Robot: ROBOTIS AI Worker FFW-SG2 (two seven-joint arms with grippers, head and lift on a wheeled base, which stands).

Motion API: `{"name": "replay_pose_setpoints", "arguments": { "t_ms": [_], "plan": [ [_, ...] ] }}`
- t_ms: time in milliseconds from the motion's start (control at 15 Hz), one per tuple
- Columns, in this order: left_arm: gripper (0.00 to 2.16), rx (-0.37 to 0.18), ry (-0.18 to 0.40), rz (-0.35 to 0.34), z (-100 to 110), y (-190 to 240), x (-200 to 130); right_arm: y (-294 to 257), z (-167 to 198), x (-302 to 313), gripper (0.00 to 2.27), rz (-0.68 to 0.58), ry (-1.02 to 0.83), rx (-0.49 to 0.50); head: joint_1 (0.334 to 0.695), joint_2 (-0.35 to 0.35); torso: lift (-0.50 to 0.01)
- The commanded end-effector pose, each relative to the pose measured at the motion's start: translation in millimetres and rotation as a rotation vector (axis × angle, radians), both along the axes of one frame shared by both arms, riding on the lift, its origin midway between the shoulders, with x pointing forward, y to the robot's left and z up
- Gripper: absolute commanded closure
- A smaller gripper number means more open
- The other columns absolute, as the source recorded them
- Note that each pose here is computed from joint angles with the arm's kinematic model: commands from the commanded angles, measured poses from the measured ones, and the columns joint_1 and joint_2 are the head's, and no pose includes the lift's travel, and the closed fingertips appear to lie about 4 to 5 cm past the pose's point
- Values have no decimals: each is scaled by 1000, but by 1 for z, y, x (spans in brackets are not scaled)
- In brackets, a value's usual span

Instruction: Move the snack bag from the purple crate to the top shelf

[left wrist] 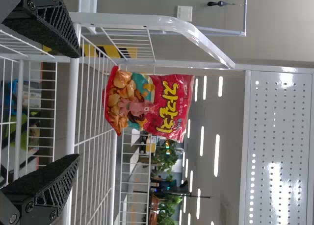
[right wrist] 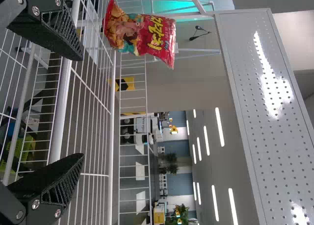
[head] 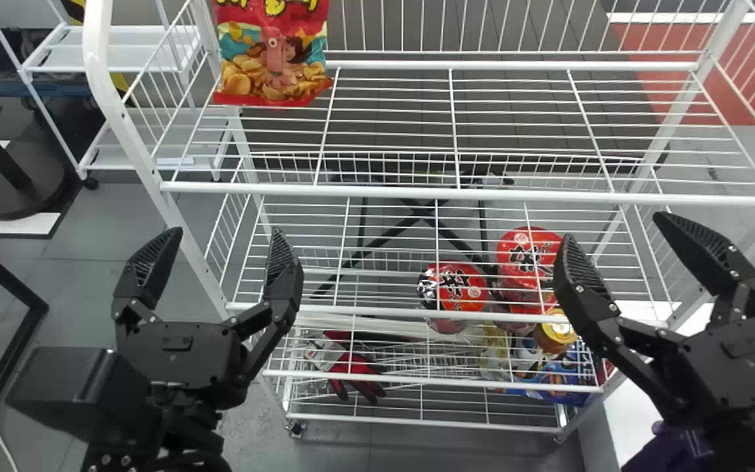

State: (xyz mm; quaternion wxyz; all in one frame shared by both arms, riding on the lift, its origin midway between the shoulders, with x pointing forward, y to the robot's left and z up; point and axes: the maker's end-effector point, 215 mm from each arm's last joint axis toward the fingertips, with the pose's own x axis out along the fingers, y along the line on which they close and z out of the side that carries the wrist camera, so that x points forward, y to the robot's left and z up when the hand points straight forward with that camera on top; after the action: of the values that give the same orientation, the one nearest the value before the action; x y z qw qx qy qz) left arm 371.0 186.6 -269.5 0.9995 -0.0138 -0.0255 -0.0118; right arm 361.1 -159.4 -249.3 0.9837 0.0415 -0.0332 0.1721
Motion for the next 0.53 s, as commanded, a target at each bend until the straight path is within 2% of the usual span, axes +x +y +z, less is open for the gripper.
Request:
{"name": "replay_pose_setpoints", "arguments": {
  "t_ms": [0,467],
  "plan": [
    [87,1,2,0,-2,0,1,0,1,0,117,1,-2,-2,695,43,-199],
    [87,-2,0,-1,-1,-1,1,1,-2,-1,120,8,3,-7,695,44,-227]
  ]
}}
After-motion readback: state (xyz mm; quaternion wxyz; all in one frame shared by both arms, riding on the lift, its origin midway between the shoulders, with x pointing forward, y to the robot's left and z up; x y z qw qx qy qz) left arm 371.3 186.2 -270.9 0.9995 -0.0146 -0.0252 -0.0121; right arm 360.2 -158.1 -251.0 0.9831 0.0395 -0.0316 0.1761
